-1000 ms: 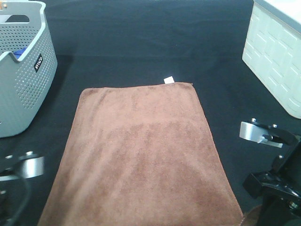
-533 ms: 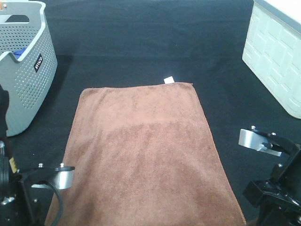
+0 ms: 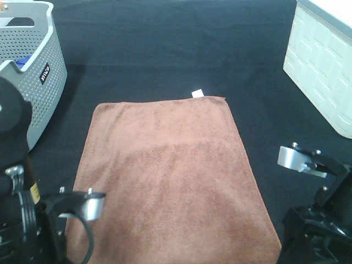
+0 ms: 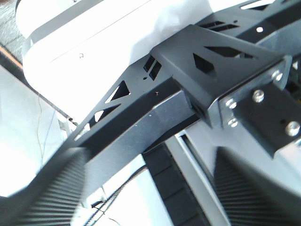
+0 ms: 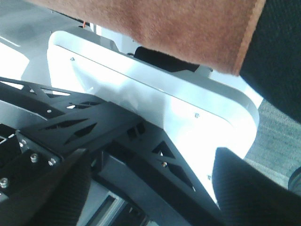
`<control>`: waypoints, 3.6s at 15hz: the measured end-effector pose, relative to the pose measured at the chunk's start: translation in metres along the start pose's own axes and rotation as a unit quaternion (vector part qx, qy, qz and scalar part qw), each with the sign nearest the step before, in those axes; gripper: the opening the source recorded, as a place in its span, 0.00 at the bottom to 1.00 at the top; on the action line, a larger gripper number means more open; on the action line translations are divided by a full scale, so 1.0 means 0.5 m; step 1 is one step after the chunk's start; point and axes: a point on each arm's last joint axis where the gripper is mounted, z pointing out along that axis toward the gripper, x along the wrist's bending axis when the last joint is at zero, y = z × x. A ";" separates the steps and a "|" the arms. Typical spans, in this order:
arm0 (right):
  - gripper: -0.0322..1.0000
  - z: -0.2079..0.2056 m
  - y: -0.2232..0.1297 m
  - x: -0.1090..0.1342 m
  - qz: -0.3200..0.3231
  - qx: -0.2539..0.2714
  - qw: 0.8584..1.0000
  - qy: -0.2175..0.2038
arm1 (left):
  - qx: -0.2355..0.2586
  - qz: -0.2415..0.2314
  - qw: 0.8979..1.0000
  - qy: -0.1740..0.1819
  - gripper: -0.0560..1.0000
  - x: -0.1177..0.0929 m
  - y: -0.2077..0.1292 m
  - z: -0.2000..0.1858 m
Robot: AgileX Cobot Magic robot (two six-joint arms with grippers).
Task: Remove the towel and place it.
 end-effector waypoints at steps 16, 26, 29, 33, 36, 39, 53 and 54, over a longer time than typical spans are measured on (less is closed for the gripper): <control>0.72 -0.290 0.223 -0.105 0.074 -0.270 0.956 -0.090 | -0.259 0.014 0.955 0.141 0.76 0.130 0.426 -0.326; 0.72 -0.229 0.503 -0.203 0.012 -0.248 0.967 -0.049 | -0.284 -0.067 0.948 0.125 0.76 0.311 0.555 -0.336; 0.72 -0.189 0.559 -0.219 0.004 -0.242 0.969 -0.045 | -0.286 -0.091 0.948 0.109 0.76 0.353 0.549 -0.341; 0.72 -0.130 0.611 -0.209 -0.022 -0.227 0.973 -0.046 | -0.270 -0.098 0.952 0.104 0.76 0.371 0.564 -0.310; 0.72 -0.087 0.651 -0.184 -0.047 -0.225 0.972 -0.051 | -0.257 -0.104 0.956 0.094 0.76 0.383 0.577 -0.282; 0.71 -0.080 0.666 -0.185 -0.049 -0.233 0.970 -0.051 | -0.257 -0.101 0.957 0.084 0.76 0.386 0.578 -0.282; 0.58 -0.012 0.710 -0.064 -0.153 -0.281 0.939 -0.129 | -0.285 -0.043 0.957 0.040 0.52 0.323 0.615 -0.254; 0.55 -0.013 0.711 -0.065 -0.154 -0.283 0.937 -0.135 | -0.283 -0.041 0.957 0.054 0.47 0.328 0.615 -0.254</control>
